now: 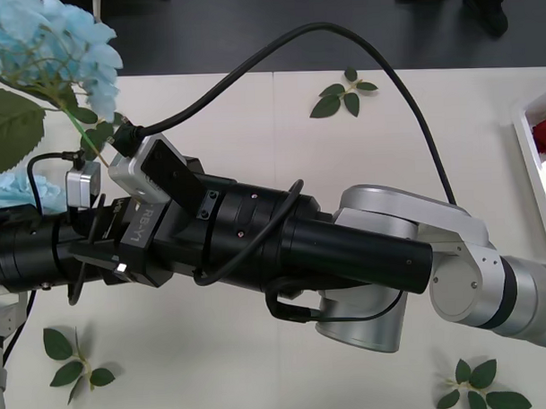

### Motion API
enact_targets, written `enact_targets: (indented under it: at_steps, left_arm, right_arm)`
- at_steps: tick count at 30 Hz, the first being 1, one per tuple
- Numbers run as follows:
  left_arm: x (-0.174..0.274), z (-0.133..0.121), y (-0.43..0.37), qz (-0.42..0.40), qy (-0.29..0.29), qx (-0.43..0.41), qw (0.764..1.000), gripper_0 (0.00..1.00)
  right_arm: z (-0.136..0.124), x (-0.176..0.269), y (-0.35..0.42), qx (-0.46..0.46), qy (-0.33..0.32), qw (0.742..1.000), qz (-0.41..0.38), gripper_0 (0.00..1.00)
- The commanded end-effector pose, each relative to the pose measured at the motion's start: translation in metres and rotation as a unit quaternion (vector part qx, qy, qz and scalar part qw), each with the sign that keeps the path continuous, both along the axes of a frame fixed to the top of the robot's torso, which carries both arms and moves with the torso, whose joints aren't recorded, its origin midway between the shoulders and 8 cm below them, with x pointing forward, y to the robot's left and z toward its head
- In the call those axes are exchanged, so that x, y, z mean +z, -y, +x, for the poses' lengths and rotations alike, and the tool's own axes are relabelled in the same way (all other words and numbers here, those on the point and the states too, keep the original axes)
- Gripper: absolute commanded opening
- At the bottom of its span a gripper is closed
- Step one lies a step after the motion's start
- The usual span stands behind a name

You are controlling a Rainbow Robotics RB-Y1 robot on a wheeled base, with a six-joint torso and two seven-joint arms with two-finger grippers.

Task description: Put the red flowers into the right box and the blue flowers into the left box

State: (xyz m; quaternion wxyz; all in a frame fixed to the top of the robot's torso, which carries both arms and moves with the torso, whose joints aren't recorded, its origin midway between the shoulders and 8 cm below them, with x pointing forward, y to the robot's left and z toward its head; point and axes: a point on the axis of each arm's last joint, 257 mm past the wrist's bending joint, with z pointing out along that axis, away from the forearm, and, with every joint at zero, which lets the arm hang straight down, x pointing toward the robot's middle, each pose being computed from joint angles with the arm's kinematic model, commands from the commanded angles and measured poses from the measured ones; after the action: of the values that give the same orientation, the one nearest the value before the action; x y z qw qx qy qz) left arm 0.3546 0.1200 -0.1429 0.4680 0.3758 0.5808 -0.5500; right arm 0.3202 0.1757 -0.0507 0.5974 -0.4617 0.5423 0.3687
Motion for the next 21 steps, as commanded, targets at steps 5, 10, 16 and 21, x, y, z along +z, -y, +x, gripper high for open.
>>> enact_targets:
  at_steps: [5,10,16,21]
  left_arm:
    - [0.010,-0.005,-0.035,-0.004,0.039,0.027,0.999,0.00]
    - [0.015,-0.002,-0.073,-0.010,0.031,0.074,0.997,0.00]
    - [0.020,-0.002,-0.129,-0.006,0.024,0.144,0.989,0.00]
    - [0.022,-0.002,-0.176,-0.003,0.011,0.212,0.977,0.00]
  right_arm:
    - [-0.004,0.016,-0.001,0.009,0.006,1.000,0.011,1.00]
    - [0.011,0.018,0.019,-0.006,0.000,1.000,0.020,1.00]
    - [0.011,0.032,0.037,-0.008,-0.018,0.999,0.030,1.00]
    - [0.022,0.041,0.064,-0.035,-0.035,0.999,0.008,1.00]
